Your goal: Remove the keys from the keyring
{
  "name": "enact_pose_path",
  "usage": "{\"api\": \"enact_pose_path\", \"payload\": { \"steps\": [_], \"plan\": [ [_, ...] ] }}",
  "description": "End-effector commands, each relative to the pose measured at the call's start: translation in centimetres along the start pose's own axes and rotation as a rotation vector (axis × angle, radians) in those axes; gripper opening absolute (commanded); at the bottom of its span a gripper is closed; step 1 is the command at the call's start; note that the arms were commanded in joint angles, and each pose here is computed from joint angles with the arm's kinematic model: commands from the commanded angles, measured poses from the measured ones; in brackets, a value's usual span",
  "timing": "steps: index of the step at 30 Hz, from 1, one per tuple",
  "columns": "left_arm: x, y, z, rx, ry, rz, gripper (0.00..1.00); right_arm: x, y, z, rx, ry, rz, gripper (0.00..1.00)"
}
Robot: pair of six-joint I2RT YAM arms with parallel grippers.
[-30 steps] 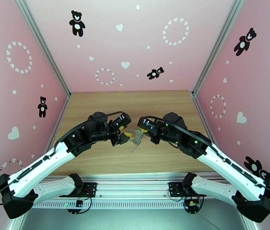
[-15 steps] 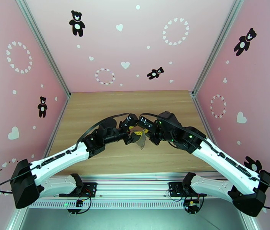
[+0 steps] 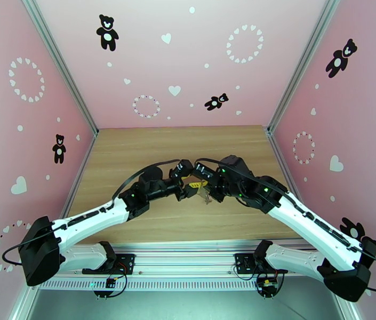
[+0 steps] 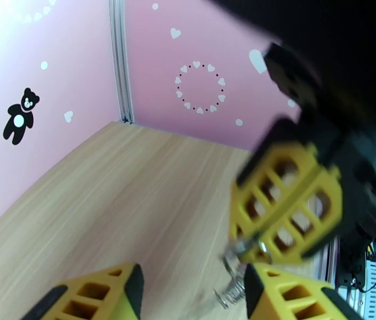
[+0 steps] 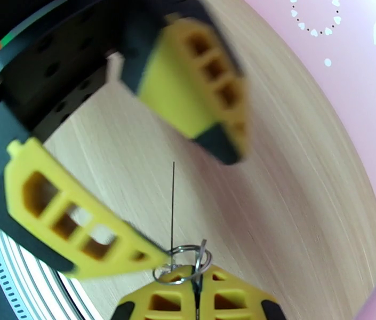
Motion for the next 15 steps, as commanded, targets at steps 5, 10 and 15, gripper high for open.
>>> {"api": "enact_pose_path", "payload": {
  "steps": [5, 10, 15],
  "plan": [
    [-0.5, -0.5, -0.9, -0.083, 0.02, 0.005, 0.59, -0.1, -1.1, -2.3, -0.092, 0.011, -0.019, 0.0],
    [-0.2, 0.4, -1.8, -0.125, 0.056, -0.016, 0.6, 0.7, -1.3, -2.9, -0.125, 0.011, -0.066, 0.0],
    [-1.2, 1.2, -1.3, -0.087, 0.084, 0.066, 0.5, 0.4, -2.0, -3.2, -0.136, 0.004, -0.051, 0.0]
  ]
}}
Point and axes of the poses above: each hand's point on the last joint's axis, 136 mm out from that joint toward the fingers, its own y axis out along the fingers, its own x axis along the line the jaws close on, z = x × y, the point moved 1 cm from there along -y, back along the fingers, and after that the axes turned 4 degrees about y, right-handed, at the moved point
